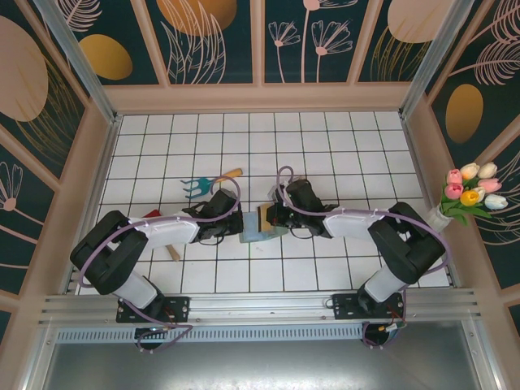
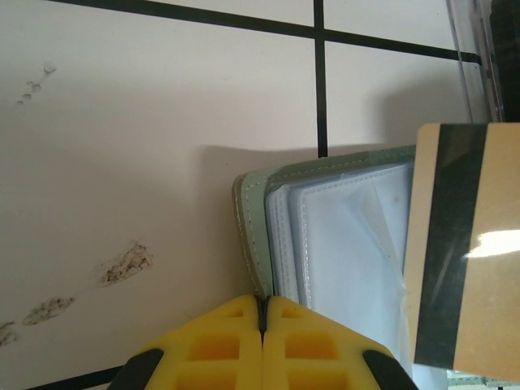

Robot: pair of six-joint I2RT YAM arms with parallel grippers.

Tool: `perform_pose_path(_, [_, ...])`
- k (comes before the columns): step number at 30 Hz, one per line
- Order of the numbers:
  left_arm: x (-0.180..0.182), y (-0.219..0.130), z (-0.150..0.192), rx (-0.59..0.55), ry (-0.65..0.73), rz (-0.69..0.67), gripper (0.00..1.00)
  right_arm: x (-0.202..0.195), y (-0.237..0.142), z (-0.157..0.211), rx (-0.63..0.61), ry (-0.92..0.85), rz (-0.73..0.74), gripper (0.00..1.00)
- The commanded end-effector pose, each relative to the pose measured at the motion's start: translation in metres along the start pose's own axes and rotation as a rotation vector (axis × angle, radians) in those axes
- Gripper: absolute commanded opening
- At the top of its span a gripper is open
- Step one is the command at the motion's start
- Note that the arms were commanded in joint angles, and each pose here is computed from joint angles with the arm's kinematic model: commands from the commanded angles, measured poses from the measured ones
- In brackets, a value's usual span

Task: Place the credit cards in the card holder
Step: Insert the credit card into the card slot.

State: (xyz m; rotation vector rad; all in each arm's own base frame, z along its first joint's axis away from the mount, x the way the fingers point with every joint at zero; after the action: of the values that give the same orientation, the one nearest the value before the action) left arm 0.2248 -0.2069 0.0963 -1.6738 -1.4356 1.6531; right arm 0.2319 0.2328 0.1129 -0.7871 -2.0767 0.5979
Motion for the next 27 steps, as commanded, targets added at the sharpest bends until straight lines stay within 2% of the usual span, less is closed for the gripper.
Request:
perform_pose_path(1, [0.001,0.004,0.002,0.017,0.006,-0.011,0.00,-0.005,0.004,0.015,0.044,0.026,-0.032,0.00])
perform_pose_path(5, [0.000,0.003,0.001,0.011,-0.005,-0.008,0.00,-0.007,0.004,0.023,0.078,0.012,-0.011,0.00])
perform_pose_path(13, [-0.004,0.001,0.001,0.016,-0.023,0.033,0.00,0.006,0.017,0.025,0.136,-0.006,-0.074,0.01])
perform_pose_path(22, [0.003,-0.001,0.005,0.012,-0.066,0.049,0.00,0.017,0.037,0.023,0.122,0.068,-0.063,0.06])
perform_pose_path(27, [0.004,-0.004,0.005,-0.004,-0.068,0.043,0.00,0.020,0.037,0.021,0.140,0.055,-0.026,0.14])
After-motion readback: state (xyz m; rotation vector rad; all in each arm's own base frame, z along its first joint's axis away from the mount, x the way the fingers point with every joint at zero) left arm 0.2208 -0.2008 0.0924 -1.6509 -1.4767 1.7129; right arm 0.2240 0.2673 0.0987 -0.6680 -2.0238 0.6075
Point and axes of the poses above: each hand's point on the last joint's axis, 136 mm out from that joint toward the fingers, its own y axis out along the fingers, its own x axis along the line the jaws close on, z = x × y, the point moved 9 cm from there along -y, back along the fingers, and after that the axes turned 15 degrees about -y, right-handed, at the moved point
